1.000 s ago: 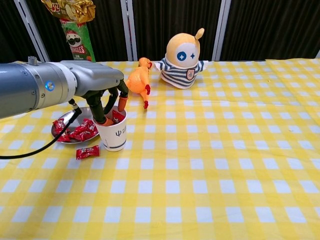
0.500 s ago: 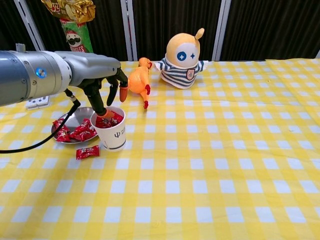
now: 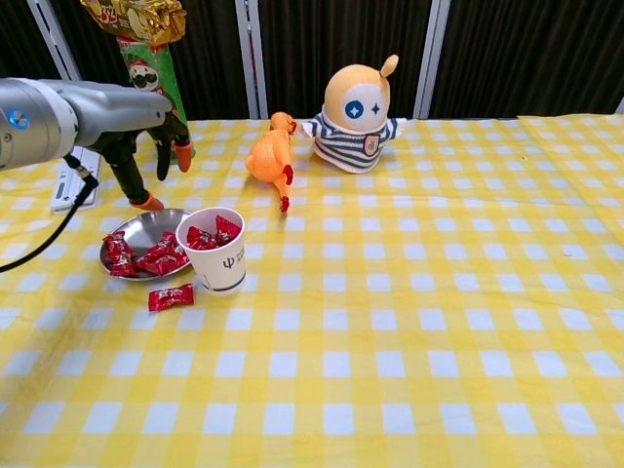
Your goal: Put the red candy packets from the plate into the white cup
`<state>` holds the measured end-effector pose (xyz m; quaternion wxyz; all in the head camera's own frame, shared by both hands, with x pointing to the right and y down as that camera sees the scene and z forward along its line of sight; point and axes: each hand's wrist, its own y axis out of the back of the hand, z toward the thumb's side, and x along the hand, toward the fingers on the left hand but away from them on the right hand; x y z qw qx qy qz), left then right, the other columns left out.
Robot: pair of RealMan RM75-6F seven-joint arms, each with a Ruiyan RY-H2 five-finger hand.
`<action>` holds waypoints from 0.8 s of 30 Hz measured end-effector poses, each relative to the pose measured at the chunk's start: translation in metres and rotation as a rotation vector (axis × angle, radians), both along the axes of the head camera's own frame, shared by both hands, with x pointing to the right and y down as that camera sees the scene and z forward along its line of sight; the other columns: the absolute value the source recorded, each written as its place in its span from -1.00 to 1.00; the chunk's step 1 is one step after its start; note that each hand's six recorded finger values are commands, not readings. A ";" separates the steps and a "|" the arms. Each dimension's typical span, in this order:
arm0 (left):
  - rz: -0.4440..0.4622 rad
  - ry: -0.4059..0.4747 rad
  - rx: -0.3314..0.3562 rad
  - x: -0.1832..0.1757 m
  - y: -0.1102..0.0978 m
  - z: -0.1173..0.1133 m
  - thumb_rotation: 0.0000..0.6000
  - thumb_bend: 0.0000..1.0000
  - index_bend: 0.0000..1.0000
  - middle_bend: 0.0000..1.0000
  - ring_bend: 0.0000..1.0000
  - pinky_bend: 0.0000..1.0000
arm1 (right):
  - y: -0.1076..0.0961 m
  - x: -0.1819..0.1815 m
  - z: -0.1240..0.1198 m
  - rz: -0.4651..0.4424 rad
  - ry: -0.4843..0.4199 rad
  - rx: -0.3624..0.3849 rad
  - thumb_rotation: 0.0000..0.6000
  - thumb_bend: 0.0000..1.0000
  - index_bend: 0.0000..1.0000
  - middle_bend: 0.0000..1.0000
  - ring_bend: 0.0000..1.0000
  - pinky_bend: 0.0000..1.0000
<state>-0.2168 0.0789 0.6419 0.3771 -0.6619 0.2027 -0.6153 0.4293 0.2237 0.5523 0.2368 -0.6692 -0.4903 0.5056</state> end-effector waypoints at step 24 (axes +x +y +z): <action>-0.004 -0.128 -0.110 -0.012 0.020 0.057 1.00 -0.51 -0.33 -0.29 0.82 0.87 | -0.001 0.001 0.001 0.010 -0.008 -0.005 1.00 -0.18 -1.00 -1.00 -1.00 -1.00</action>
